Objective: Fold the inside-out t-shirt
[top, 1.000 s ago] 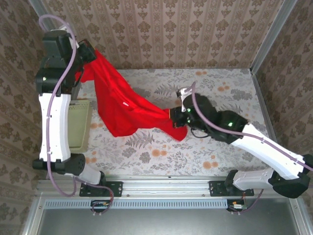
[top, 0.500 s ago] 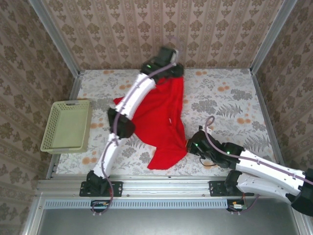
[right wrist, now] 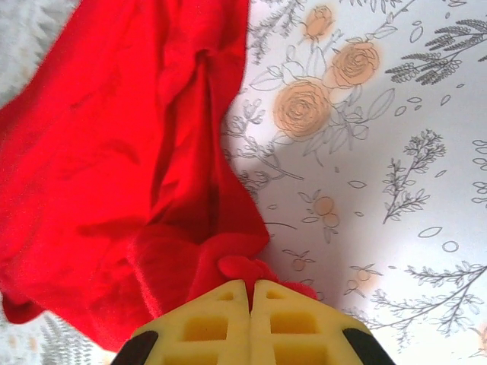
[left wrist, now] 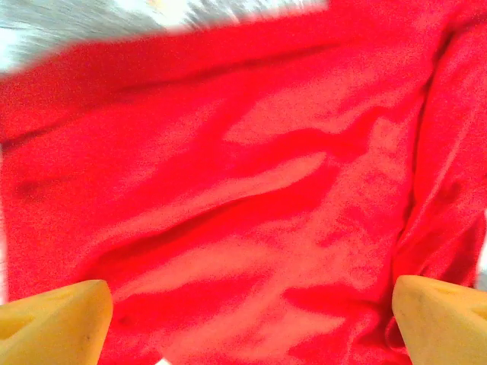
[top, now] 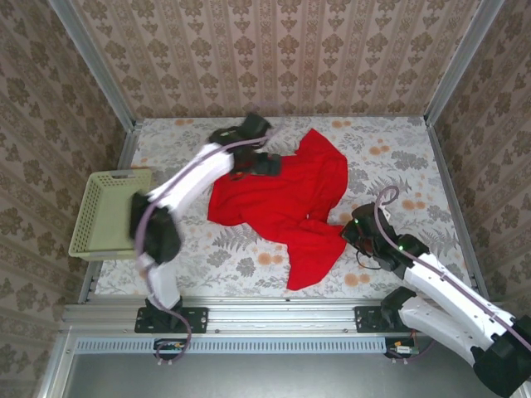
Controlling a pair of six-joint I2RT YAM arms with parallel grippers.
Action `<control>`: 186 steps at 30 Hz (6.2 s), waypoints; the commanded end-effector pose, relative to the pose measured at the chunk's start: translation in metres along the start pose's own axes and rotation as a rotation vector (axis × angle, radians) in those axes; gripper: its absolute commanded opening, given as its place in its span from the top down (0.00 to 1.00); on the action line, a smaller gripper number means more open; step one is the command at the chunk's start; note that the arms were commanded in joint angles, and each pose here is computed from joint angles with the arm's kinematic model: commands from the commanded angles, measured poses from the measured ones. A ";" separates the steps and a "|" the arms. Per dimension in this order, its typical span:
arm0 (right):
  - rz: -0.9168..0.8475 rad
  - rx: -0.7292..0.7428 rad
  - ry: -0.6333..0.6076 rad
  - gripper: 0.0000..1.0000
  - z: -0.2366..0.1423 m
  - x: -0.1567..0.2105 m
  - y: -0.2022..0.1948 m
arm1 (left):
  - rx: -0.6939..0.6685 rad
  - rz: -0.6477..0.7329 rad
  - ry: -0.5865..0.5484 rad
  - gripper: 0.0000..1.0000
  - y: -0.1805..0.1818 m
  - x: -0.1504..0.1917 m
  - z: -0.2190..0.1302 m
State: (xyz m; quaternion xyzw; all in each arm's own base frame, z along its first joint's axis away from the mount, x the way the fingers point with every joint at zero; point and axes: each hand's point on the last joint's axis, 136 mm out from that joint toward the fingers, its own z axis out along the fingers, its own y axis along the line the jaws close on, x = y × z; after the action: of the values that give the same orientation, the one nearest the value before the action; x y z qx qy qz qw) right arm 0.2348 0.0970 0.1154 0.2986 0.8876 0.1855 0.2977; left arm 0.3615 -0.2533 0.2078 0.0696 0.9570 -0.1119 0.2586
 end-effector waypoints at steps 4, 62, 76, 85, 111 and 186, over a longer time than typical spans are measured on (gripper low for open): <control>-0.086 -0.022 0.024 1.00 0.001 -0.003 0.010 | -0.174 -0.234 -0.015 0.10 0.086 0.101 -0.002; -0.099 0.061 0.064 1.00 0.053 -0.166 0.050 | 0.114 -0.363 -0.180 1.00 0.166 -0.028 0.011; -0.153 0.219 0.118 0.40 0.095 -0.154 -0.005 | -0.078 -0.428 -0.003 0.27 0.205 0.000 0.068; -0.159 0.260 0.179 0.42 0.071 -0.086 -0.059 | -0.070 -0.550 -0.003 0.28 0.226 0.071 0.068; -0.152 0.291 0.201 0.40 0.063 -0.063 -0.078 | -0.051 -0.490 0.081 0.57 0.216 0.067 0.135; -0.236 0.239 -0.487 1.00 -0.180 -0.189 0.004 | 0.223 -0.346 -0.456 1.00 0.150 -0.033 -0.089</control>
State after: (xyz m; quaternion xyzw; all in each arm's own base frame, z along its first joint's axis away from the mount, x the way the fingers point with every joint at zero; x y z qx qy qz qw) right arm 0.2503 -0.0400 0.2982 0.2568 0.8541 -0.0199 0.4518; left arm 0.3815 -0.0917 0.2332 -0.0979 0.8751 -0.2577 0.3978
